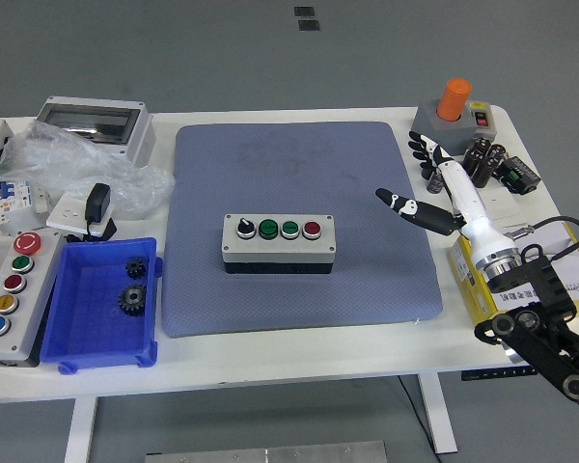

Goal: Pick up the button,place it on the desk,press the button,press the button

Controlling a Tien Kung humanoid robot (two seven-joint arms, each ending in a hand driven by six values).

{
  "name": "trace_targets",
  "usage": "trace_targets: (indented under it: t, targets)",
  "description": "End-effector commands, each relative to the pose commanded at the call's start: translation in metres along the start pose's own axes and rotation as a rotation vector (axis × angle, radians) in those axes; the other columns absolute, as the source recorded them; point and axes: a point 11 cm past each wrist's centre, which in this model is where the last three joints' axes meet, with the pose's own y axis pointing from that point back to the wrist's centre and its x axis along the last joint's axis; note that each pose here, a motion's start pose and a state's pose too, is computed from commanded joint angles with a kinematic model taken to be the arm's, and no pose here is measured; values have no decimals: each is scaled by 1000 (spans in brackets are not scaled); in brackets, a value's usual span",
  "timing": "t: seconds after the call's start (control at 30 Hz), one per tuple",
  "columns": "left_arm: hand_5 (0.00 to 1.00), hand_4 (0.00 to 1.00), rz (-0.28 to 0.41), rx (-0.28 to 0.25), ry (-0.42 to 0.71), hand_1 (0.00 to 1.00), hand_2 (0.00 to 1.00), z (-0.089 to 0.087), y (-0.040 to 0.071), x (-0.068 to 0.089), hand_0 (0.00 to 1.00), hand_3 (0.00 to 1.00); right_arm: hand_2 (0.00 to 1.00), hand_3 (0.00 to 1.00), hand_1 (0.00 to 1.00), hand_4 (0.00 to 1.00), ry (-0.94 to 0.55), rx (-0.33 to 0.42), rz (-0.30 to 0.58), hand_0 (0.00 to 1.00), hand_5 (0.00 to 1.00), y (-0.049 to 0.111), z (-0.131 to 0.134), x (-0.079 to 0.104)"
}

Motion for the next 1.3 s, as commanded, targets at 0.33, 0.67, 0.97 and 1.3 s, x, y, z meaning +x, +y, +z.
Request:
trace_targets:
  t: [0.33,0.67,0.97,1.3]
  targets:
    - [342,561,-9,6,0,630,590,-2,0,-3,592,610,776,744,753,906,-467,108,30,803,998,7,-5,-4]
    - [326,570,-13,10,-1,628,589,-1,0,-3,593,608,746,717,723,972,-721,2,196,802,998,9,13,5]
    - [326,582,-11,12,1,627,590,0,0,-2,593,608,739,705,713,955,-815,-79,236,799,998,10,24,1]
    - [331,594,-8,7,-4,626,590,4,0,2,595,610,641,635,611,863,-1070,-183,154,681,904,17,43,-31]
